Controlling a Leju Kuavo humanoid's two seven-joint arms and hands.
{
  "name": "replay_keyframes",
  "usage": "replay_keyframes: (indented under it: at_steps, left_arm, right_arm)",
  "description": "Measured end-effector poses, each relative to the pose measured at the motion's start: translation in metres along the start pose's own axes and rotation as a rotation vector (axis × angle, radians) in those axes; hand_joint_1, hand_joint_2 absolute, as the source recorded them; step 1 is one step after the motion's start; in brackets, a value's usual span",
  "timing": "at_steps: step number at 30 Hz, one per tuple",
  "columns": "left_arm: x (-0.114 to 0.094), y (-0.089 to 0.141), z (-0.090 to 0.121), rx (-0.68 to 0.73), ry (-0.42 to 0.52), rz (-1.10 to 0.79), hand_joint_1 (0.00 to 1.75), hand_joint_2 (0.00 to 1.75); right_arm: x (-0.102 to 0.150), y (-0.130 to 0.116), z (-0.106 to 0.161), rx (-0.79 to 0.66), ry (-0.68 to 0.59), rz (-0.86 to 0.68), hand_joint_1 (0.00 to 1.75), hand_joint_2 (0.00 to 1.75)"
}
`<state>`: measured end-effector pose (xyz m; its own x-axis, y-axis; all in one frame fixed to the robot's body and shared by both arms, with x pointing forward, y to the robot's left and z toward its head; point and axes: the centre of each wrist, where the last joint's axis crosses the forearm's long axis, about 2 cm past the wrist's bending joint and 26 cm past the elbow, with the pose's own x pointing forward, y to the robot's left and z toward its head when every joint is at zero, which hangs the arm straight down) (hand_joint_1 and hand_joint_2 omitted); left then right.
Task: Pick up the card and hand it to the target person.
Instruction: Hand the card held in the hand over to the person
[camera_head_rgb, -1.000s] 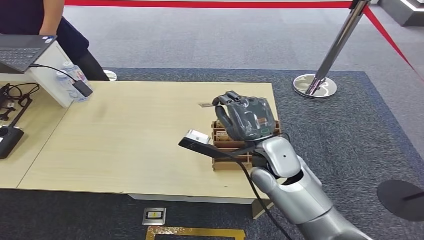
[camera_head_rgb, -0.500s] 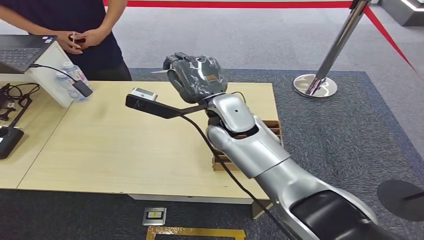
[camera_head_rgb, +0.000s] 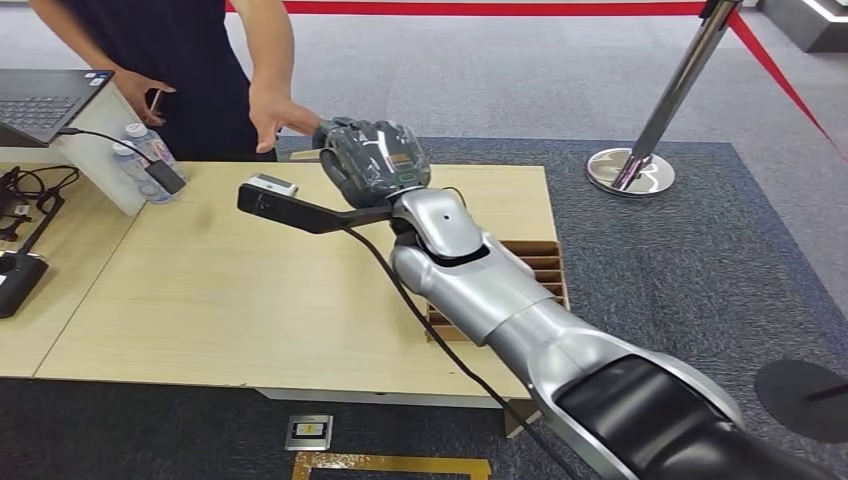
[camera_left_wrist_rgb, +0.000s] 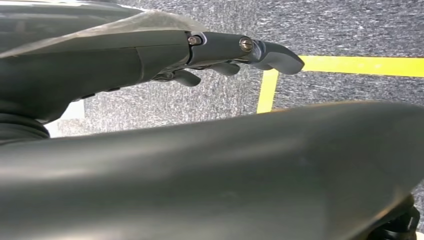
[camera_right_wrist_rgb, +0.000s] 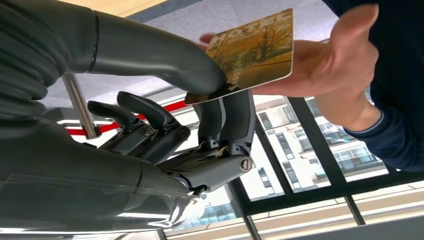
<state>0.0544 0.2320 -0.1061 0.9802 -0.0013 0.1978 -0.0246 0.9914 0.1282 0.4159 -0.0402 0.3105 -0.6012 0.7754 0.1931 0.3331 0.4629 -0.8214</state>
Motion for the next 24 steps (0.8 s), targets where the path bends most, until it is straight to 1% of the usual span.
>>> replay_keyframes:
  at_steps: [11,12,15,16,24]
  left_arm:
    - [0.0,0.0008,-0.0002,0.004,-0.002,-0.002,0.0,0.0]
    - [0.0,0.0008,-0.0002,0.006,-0.002,-0.002,0.0,0.0]
    - [0.0,0.0009,-0.0002,0.009,-0.001,-0.002,0.0,0.0]
    - [0.0,0.0009,-0.0002,0.01,0.0,-0.001,0.0,0.0]
    - [-0.0003,0.0011,-0.0002,0.02,0.005,0.007,0.0,0.0]
  right_arm:
    - [-0.0048,0.0083,0.004,0.024,0.001,0.011,1.75,1.75]
    - [-0.0051,0.0088,0.0044,0.024,0.001,0.01,1.31,1.75]
    - [-0.0059,0.0096,0.005,0.02,0.003,-0.007,0.0,0.44]
    - [-0.0062,0.0098,0.0051,0.017,0.004,-0.016,0.0,0.0]
    - [-0.0091,0.0103,0.0096,-0.048,0.008,-0.053,0.0,0.0]
